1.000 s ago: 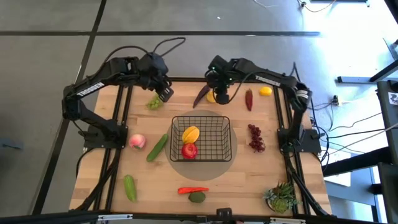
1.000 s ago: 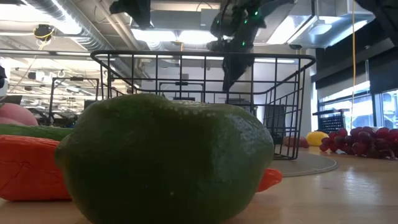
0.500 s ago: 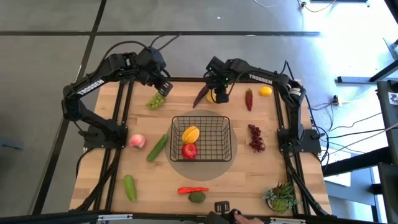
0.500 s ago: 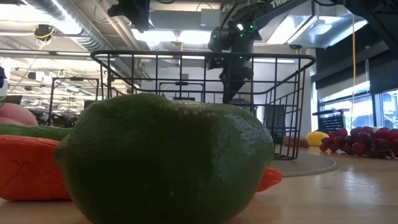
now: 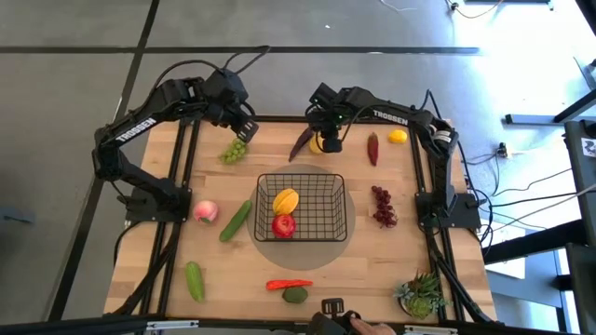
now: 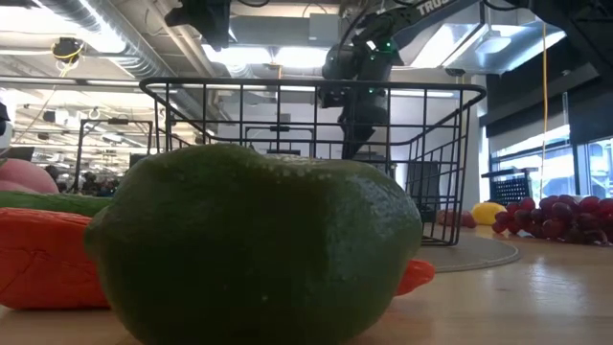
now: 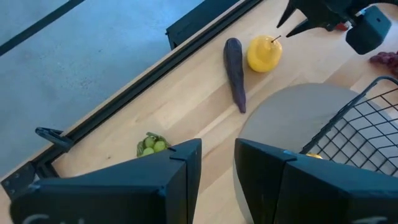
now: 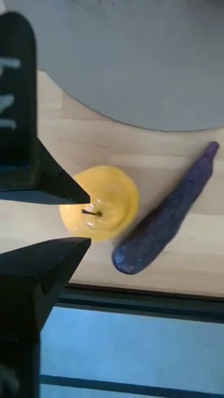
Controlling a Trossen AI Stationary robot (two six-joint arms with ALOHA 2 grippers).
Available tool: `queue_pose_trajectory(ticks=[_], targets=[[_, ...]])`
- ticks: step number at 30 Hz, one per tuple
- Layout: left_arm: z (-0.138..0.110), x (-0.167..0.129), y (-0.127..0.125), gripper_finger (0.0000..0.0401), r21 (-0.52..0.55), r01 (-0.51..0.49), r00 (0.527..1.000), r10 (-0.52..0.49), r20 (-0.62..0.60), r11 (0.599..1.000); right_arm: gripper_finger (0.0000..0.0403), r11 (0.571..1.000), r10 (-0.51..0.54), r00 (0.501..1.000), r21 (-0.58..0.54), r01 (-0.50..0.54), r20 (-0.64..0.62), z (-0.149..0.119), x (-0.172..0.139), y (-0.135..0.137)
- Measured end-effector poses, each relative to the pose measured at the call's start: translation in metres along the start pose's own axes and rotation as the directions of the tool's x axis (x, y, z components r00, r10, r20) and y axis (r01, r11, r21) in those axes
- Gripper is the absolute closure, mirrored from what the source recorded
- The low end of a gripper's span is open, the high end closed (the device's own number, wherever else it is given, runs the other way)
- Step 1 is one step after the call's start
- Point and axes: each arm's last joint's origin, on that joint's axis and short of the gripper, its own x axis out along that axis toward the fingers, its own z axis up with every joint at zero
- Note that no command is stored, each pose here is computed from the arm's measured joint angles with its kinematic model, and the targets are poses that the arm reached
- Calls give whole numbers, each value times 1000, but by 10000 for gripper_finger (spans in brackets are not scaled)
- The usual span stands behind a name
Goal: Build produce basket
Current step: Put the yellow pear into the black wire basket
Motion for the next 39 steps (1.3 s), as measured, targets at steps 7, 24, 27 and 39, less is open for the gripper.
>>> queue_pose_trajectory(ticks=[7, 24, 27, 39], targets=[[0, 0, 0, 315, -1, 0, 1000, 0, 0, 1000, 313, 999, 43, 999, 1, -43, 31, 0, 0, 1], [0, 0, 0, 315, 1, -1, 1000, 1, 0, 1000, 313, 997, 71, 996, 25, -72, 52, -4, 9, -8], [0, 0, 0, 315, 1, -1, 1000, 1, 0, 1000, 313, 997, 73, 996, 25, -74, 50, -4, 9, -8], [0, 0, 0, 315, 1, -1, 1000, 1, 0, 1000, 313, 996, 80, 996, 35, -81, 37, -7, 12, -9]])
